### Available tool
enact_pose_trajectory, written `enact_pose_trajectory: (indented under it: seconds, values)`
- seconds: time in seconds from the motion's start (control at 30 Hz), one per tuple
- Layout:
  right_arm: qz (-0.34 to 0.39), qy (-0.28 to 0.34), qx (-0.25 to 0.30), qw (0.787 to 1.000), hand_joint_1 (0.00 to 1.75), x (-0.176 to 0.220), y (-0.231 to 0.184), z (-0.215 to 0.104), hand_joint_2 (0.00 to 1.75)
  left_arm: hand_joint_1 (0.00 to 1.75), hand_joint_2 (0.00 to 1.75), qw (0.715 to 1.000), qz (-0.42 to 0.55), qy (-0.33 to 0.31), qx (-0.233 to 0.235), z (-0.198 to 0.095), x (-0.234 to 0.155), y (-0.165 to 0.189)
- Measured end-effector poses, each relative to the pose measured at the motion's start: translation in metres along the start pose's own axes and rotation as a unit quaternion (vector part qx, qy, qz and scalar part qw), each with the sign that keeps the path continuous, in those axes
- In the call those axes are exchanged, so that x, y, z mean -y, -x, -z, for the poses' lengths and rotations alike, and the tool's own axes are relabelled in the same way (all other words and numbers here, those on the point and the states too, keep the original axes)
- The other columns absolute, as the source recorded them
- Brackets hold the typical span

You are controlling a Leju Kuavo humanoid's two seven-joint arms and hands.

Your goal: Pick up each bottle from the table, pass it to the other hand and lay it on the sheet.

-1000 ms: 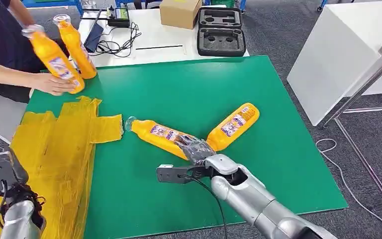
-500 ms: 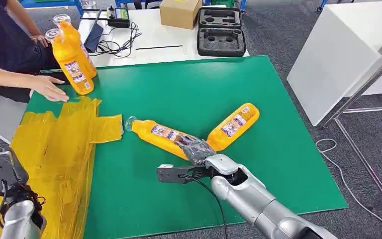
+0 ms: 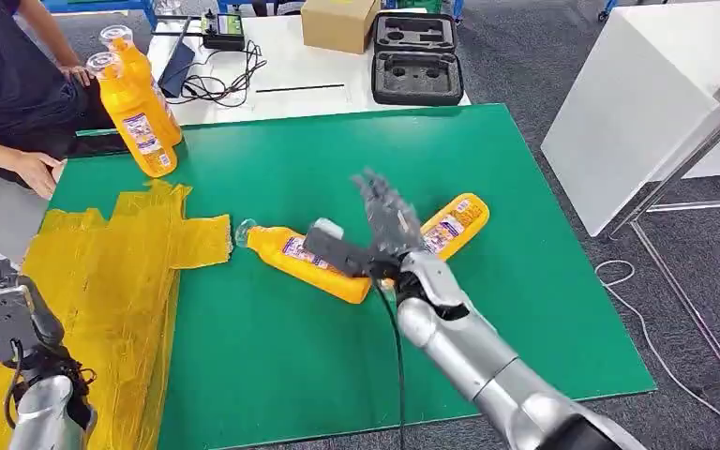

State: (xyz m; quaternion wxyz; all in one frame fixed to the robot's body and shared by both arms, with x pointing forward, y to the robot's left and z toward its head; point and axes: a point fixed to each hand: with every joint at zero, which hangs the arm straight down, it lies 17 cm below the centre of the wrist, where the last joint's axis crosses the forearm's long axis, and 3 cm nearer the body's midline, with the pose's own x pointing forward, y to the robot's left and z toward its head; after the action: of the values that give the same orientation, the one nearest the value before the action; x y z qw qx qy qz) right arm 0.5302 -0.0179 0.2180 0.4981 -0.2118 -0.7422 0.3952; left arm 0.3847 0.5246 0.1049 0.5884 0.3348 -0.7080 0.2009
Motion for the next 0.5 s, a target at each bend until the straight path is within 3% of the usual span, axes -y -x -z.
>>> enact_pose_trajectory:
  seconds: [0.07,0.5]
  values:
    - [0.016,0.017,-0.001,1.0,0.0,0.014,0.0,0.007,1.75,0.0,0.0,1.0,-0.002,0.007,0.0,-0.001,0.008,-0.001]
    - [0.038,0.027,-0.014,0.999,0.0,0.018,0.007,0.009,1.75,0.0,0.0,1.0,-0.007,0.022,0.001,-0.003,0.024,-0.004]
